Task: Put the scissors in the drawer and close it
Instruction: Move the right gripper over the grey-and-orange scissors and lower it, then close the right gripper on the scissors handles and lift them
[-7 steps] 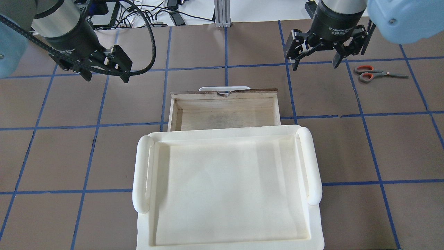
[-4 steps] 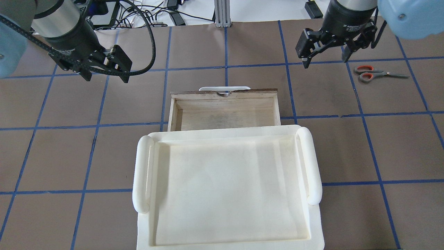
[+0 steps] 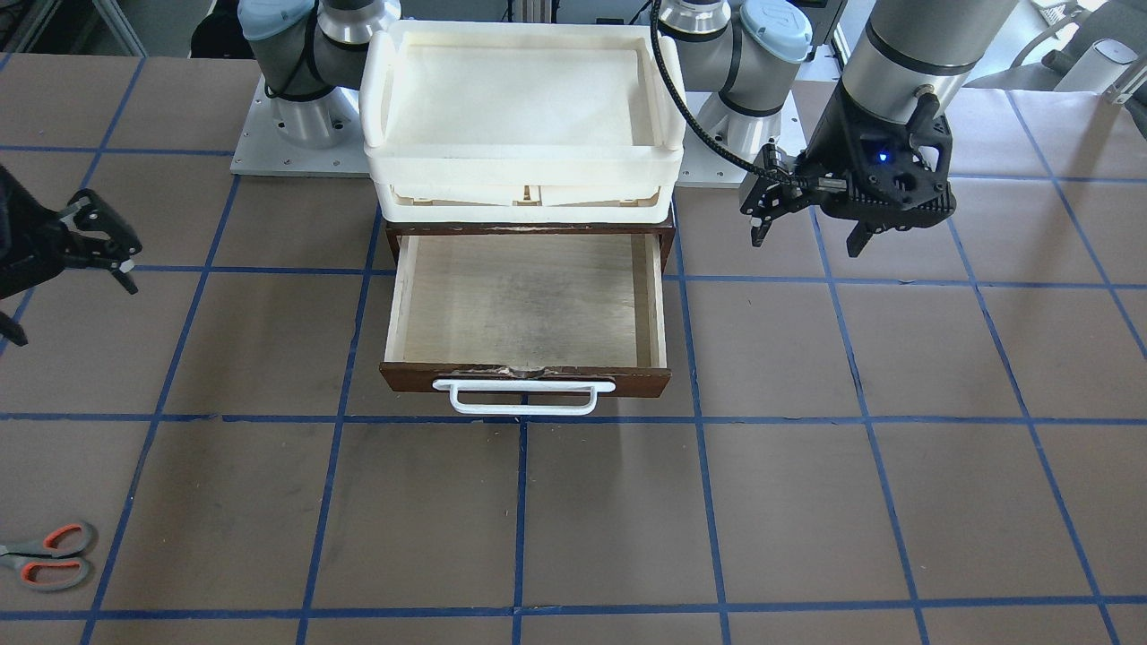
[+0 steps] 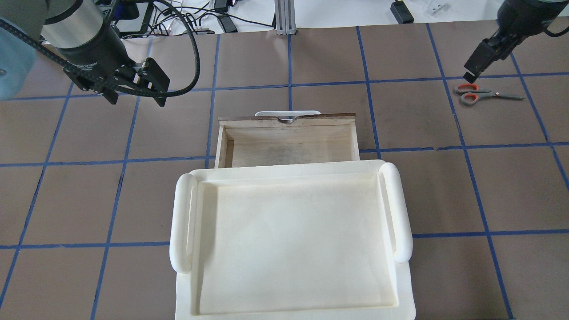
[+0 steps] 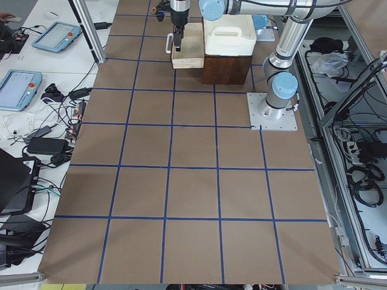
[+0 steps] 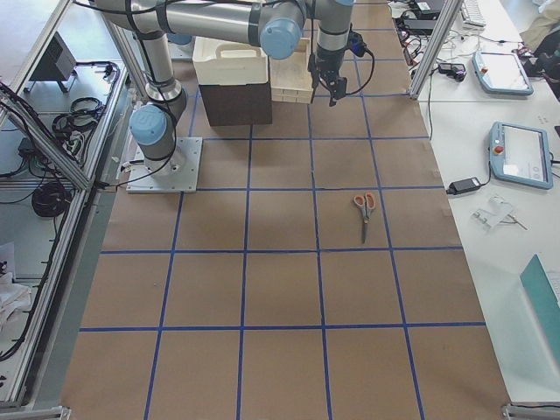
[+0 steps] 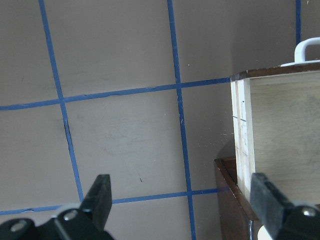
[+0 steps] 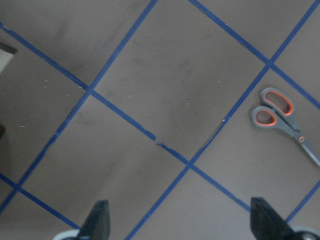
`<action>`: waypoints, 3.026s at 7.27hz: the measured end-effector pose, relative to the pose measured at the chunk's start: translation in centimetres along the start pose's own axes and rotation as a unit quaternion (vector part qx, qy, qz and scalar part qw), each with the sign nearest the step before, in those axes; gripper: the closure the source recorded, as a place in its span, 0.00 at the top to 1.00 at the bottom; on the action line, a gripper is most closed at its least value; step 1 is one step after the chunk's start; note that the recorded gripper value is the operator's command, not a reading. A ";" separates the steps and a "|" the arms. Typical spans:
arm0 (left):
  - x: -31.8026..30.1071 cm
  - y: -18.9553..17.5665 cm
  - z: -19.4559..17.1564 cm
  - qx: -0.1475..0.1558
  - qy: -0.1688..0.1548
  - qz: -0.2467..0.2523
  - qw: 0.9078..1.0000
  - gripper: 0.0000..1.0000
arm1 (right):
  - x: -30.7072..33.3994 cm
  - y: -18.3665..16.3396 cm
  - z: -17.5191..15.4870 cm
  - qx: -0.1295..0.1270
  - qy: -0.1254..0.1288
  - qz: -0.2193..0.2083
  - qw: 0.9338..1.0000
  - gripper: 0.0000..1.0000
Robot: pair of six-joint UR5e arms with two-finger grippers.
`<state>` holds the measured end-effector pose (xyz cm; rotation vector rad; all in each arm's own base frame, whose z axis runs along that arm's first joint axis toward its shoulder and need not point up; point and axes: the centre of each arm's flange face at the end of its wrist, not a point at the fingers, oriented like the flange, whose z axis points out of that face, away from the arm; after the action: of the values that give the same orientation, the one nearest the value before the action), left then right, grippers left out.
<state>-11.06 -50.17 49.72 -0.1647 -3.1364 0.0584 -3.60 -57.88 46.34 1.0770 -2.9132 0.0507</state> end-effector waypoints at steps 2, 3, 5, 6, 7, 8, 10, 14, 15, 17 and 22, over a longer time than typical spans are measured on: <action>0.0 0.1 0.0 0.000 0.000 -0.001 1.000 1.00 | 6.7 1.0 5.1 0.008 0.022 -0.115 0.993 1.00; 0.0 0.1 0.0 0.000 0.000 -0.001 1.000 1.00 | 9.5 1.0 8.5 0.009 0.031 -0.160 0.987 1.00; 0.0 0.1 -0.1 0.001 -0.001 0.000 1.000 1.00 | 14.2 1.0 15.4 0.009 0.043 -0.245 0.969 1.00; 0.0 0.1 -0.1 0.002 -0.001 0.001 1.000 1.00 | 16.6 1.2 18.5 0.011 0.048 -0.271 0.961 1.00; 0.0 0.1 -0.1 0.002 -0.001 0.001 1.000 1.00 | 18.8 1.2 21.0 0.016 0.047 -0.286 0.957 1.00; 0.0 0.1 -0.1 0.002 -0.001 0.001 1.000 1.00 | 20.3 1.2 23.0 0.021 0.044 -0.306 0.951 0.94; 0.0 0.1 -0.1 0.002 -0.001 0.001 1.000 1.00 | 21.7 1.6 26.1 0.025 0.031 -0.359 0.932 0.93; 0.0 0.1 -0.1 0.002 -0.001 0.001 1.000 1.00 | 22.4 2.3 29.3 0.041 0.013 -0.393 0.918 0.89; 0.0 0.1 -0.1 0.002 -0.001 0.001 1.000 1.00 | 22.4 2.4 29.5 0.039 0.012 -0.394 0.918 0.81; 0.0 0.1 -0.1 0.002 -0.001 0.001 1.000 1.00 | 22.4 2.4 29.5 0.037 0.010 -0.393 0.919 0.55; -0.1 0.1 -0.1 0.002 -0.001 0.001 1.000 1.00 | 22.3 2.6 29.5 0.031 0.009 -0.395 0.918 0.05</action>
<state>-10.99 -50.09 49.80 -0.1674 -3.1380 0.0645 -22.88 -71.67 17.81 2.1374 -2.2438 0.1242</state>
